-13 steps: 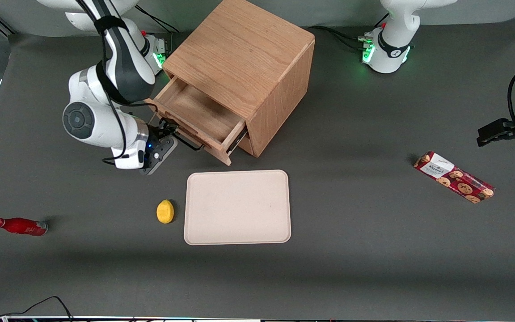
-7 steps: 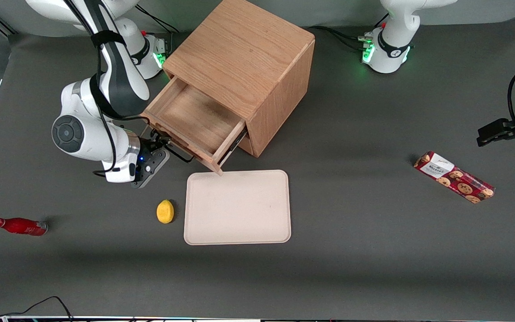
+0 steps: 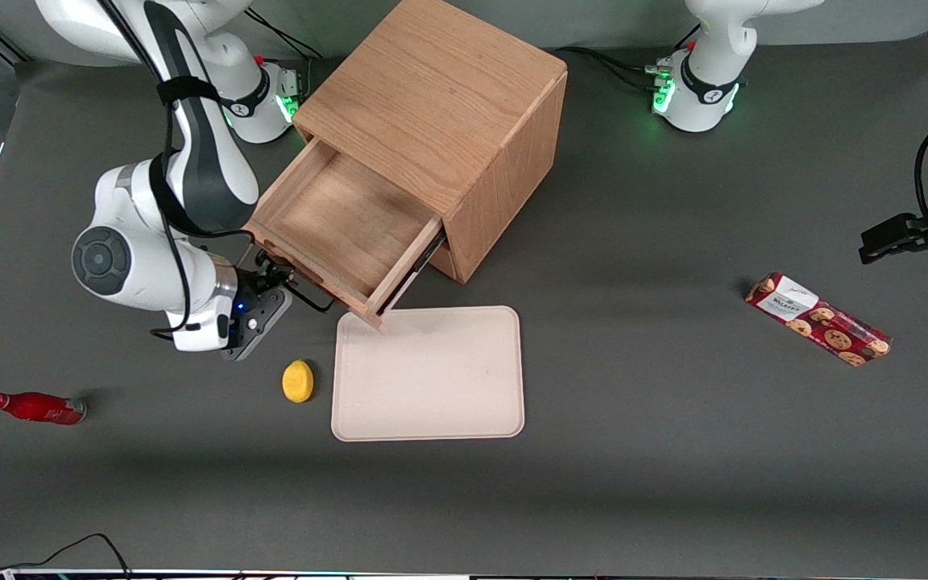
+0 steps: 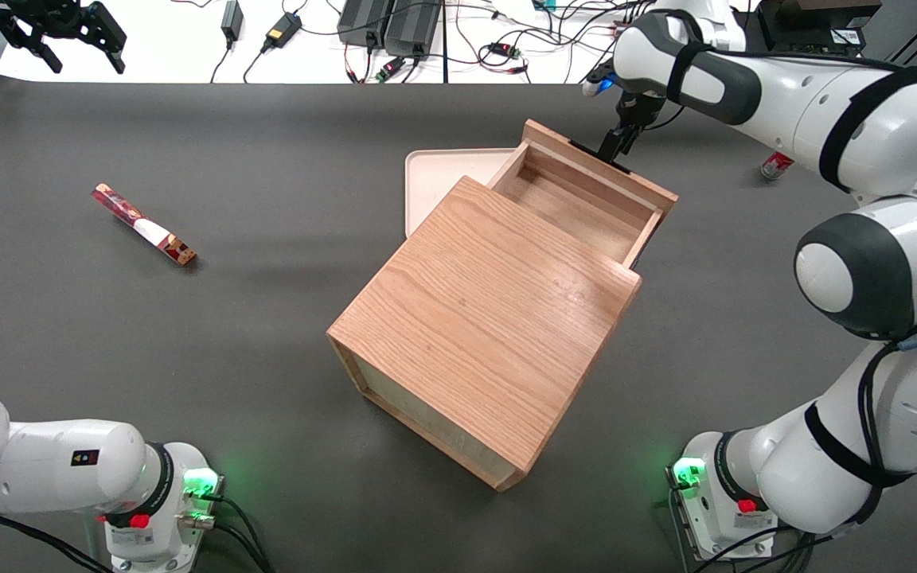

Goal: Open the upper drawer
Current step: 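Pull the upper drawer outward by its handle with the right gripper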

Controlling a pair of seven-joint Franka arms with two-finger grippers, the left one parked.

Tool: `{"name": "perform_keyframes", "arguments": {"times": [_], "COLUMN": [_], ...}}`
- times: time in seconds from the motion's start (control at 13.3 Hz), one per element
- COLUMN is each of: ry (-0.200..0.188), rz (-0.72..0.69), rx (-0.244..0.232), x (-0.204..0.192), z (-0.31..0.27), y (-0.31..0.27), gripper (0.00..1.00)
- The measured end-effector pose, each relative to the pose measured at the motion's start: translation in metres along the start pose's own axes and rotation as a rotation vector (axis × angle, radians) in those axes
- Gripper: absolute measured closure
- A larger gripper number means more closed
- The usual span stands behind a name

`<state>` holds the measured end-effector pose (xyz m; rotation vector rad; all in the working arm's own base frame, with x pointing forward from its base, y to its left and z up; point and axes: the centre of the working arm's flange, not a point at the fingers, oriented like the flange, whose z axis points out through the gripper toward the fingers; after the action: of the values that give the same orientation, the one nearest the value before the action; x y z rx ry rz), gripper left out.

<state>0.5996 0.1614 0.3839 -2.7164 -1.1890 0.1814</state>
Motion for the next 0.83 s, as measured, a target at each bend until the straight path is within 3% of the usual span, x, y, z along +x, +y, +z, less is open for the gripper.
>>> {"name": "perform_keyframes", "arguments": {"times": [0.83], "ry": [0.011], "rz": [-0.068], "rx": [-0.054], "x": [-0.008], "z": [-0.015], "y": [0.050], "gripper": [0.00]}}
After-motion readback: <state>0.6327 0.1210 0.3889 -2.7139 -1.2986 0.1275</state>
